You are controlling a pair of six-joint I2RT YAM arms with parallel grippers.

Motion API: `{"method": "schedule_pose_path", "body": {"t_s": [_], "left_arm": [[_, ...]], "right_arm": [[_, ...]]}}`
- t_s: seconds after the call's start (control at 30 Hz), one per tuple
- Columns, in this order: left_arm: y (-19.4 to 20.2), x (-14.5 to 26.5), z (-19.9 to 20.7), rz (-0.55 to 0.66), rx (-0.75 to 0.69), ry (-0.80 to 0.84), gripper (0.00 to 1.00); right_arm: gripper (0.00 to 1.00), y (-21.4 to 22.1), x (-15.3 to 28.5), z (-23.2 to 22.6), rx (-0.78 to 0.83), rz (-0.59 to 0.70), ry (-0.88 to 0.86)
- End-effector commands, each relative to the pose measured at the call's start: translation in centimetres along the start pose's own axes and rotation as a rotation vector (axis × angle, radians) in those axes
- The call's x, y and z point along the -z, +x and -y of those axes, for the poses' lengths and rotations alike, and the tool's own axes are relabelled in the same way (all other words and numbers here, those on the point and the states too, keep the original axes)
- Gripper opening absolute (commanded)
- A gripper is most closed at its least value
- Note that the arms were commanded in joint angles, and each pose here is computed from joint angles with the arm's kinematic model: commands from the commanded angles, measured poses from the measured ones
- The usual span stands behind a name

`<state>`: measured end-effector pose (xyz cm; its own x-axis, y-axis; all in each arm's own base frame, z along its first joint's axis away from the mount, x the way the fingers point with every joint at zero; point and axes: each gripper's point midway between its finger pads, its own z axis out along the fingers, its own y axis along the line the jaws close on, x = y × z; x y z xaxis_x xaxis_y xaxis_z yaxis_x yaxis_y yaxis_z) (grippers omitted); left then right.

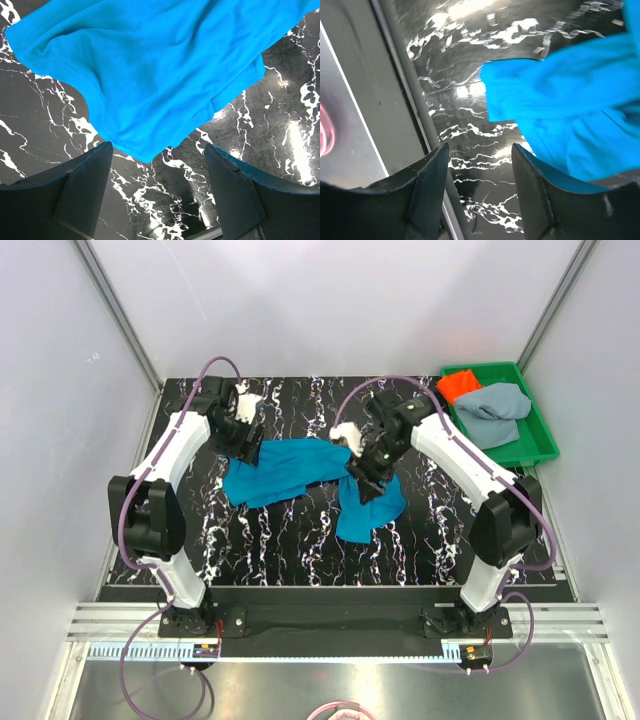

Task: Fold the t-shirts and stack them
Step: Flatten the tshirt out

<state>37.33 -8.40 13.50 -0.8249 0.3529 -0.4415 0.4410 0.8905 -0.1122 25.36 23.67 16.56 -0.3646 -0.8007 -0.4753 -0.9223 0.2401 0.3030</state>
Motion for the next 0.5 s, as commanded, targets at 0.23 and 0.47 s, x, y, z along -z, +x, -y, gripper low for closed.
{"method": "schedule_pose_path", "body": {"t_s": [0.23, 0.47], "left_arm": [[-1.3, 0.7, 0.6, 0.039, 0.013, 0.023, 0.81], [0.0, 1.2, 0.4, 0.007, -0.02, 0.005, 0.81]], "right_arm": [[0.62, 1.8, 2.1, 14.1, -0.323, 0.126, 0.308], [0.62, 2.7, 0.2, 21.0, -0.423, 0.148, 0.313]]}}
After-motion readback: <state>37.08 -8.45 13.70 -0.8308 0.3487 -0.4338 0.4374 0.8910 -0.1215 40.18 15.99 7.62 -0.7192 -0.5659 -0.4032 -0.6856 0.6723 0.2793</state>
